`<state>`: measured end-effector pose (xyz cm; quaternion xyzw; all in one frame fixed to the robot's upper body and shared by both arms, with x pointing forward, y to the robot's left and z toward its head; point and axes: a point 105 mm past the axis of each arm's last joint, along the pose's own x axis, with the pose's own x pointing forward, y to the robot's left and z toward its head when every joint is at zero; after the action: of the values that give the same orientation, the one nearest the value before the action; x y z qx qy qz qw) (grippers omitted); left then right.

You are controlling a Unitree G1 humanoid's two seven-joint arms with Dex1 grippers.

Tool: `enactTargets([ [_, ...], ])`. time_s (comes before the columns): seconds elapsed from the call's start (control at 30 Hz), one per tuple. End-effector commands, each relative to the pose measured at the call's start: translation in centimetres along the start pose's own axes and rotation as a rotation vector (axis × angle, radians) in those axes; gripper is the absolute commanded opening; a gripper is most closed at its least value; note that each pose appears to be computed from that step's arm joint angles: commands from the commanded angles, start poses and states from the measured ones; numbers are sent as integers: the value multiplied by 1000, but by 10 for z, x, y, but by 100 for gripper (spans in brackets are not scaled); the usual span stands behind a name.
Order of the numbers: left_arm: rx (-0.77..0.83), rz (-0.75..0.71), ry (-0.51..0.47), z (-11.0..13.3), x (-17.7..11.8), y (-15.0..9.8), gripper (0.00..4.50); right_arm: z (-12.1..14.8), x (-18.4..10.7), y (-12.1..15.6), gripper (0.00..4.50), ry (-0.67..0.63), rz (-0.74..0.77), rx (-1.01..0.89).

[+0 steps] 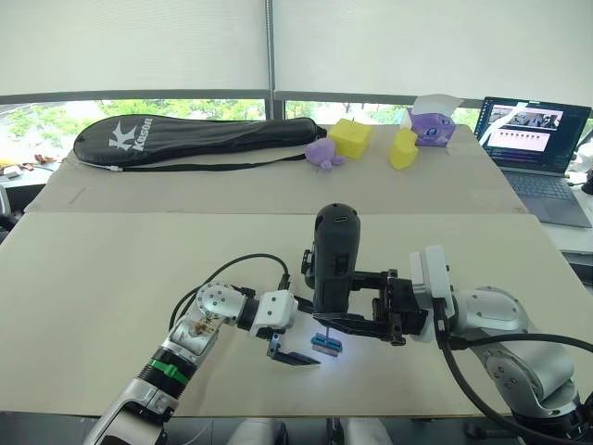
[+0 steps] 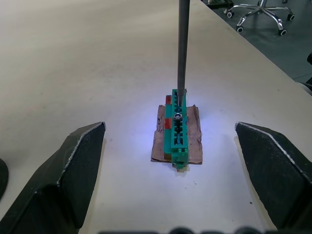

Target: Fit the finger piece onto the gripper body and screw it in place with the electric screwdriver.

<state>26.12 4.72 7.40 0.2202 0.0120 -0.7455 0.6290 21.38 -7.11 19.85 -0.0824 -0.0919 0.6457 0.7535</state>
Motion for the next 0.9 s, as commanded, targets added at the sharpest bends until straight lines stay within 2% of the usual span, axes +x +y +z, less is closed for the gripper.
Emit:
enactTargets([
  [0.03,18,-5,-18,7,2,1,450,12,2,2,196,-47,9,-47],
  [0.9,24,-7,-21,9,4,3,450,8,2,2,196,-38,-3,-47],
])
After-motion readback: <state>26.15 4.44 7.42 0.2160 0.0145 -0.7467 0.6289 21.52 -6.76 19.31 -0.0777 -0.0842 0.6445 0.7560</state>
